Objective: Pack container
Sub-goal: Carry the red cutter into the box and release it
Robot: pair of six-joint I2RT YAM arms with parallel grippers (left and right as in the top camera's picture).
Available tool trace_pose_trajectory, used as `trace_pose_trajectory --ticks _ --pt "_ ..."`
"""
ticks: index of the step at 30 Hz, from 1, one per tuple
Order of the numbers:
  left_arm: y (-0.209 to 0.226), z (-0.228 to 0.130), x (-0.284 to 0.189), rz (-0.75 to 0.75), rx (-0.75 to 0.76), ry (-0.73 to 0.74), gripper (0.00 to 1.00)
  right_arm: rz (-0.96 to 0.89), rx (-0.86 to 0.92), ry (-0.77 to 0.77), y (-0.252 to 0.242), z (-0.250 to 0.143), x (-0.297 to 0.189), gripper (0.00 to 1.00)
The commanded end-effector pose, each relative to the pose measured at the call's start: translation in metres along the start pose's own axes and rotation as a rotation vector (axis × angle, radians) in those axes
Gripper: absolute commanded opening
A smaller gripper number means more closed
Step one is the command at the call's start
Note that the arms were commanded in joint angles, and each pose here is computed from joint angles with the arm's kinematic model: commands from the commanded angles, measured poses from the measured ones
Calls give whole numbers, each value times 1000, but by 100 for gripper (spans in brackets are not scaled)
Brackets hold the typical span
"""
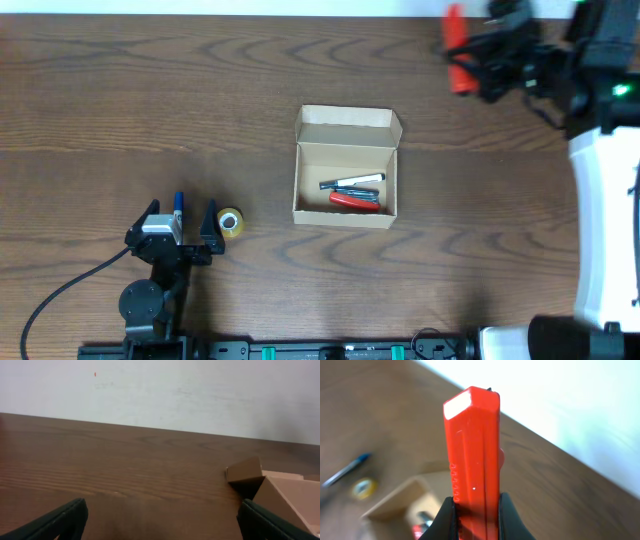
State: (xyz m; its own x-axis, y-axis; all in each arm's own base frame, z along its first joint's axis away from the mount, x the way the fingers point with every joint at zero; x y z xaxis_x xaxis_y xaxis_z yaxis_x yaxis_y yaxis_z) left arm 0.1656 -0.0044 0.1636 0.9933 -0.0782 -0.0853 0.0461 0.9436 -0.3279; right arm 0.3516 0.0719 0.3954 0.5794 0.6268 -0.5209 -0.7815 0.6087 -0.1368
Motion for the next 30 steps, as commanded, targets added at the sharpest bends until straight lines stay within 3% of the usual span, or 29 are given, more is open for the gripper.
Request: trace_pose_trajectory --ticks 1,7,12,23,30 --pt "-1 -12 0 -35 -10 62 95 90 -152 51 34 8 30 1" --pt "-1 -12 0 -34 -10 62 95 65 -365 305 74 -1 73 1" --pt "-1 -12 0 -34 -10 62 96 218 -508 393 101 -17 106 1" --pt "-1 -12 0 -34 -10 62 95 452 -447 619 120 -87 191 1" --pt "-1 -12 0 -34 -10 62 95 509 -367 686 127 -115 215 1"
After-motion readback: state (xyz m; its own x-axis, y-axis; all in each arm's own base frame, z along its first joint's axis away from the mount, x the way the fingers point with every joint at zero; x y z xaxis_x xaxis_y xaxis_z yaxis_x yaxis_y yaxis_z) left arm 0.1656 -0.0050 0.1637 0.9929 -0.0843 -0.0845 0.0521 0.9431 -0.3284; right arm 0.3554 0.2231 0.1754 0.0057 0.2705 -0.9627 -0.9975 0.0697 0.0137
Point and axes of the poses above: each gripper's point midway between its finger pads, its own x axis out along the fingers, its own y axis along the line the jaws close on, z = x × y, the point moved 8 cm from there along -x, back along the fingers, and after that the axes turned 12 degrees about -x, right-handed, at the moved point
